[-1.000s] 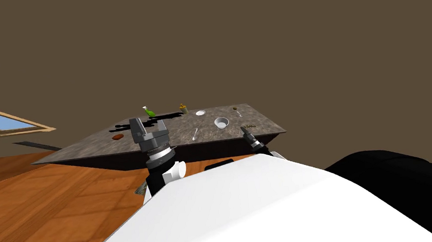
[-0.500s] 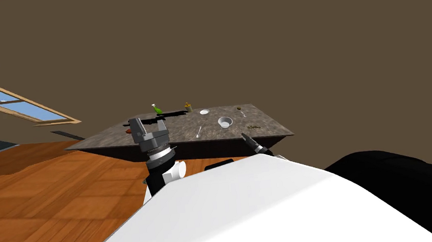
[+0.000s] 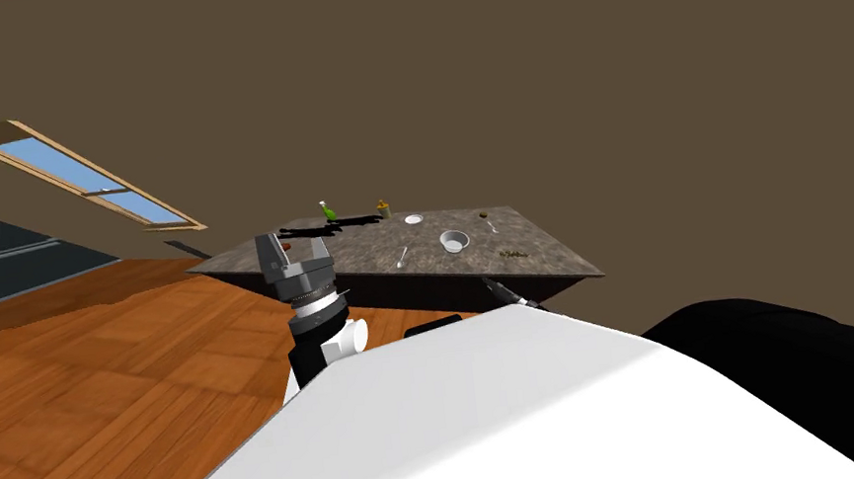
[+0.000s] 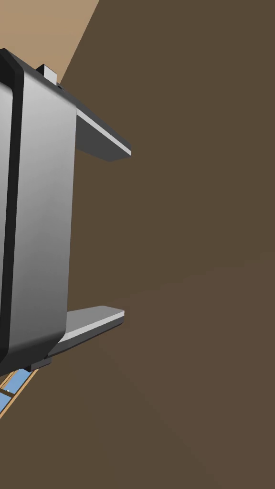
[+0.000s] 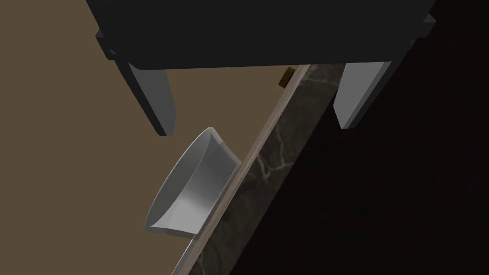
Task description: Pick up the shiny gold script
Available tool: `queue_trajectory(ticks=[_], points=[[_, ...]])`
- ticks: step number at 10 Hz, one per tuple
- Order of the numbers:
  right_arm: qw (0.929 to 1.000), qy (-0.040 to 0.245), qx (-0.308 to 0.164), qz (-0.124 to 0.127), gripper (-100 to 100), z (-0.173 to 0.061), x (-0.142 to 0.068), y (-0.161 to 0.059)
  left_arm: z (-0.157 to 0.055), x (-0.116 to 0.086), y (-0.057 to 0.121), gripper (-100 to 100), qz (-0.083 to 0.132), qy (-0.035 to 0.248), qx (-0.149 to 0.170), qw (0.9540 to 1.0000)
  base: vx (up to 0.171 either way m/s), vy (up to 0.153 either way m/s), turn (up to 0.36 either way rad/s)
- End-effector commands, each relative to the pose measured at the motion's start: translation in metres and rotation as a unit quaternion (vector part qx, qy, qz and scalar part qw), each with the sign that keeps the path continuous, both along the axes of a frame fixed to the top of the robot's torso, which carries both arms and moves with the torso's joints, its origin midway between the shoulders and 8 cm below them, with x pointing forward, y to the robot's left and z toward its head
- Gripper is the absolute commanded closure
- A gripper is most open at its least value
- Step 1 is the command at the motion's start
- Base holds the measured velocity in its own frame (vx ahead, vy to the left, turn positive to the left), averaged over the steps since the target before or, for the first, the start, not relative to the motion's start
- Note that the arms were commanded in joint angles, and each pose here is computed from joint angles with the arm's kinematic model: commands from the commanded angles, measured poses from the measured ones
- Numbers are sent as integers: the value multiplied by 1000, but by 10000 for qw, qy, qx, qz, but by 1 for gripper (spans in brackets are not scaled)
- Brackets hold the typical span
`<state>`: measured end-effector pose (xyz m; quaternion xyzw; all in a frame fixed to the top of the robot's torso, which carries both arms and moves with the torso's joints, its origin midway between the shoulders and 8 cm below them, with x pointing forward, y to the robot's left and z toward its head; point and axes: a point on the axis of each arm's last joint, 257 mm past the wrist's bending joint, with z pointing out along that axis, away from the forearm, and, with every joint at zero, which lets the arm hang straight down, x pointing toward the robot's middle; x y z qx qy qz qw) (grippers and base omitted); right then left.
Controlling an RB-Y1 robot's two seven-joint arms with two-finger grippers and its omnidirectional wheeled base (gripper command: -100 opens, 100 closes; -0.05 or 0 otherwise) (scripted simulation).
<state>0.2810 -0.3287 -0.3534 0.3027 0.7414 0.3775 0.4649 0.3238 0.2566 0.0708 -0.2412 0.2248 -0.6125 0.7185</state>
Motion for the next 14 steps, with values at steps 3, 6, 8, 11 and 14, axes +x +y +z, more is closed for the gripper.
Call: queue_trajectory(ticks=[3,6,8,11,14], points=[[9969,630,-445,172,-100,-38,-38,-33,0,0,0,0,0,0,0,10000,-14,28,133],[9920,1010,-700,281,-100,-58,-64,-53,0,0,0,0,1,0,0,10000,-9,26,104],[9849,1391,-956,386,-100,-75,-91,-74,0,0,0,0,0,0,0,10000,-9,24,190],[9755,1771,-1211,486,-100,-89,-120,-97,0,0,0,0,1,1,0,10000,-8,29,100],[9531,2448,-1640,686,-100,-106,-176,-139,0,0,0,0,1,1,0,10000,-9,31,201]])
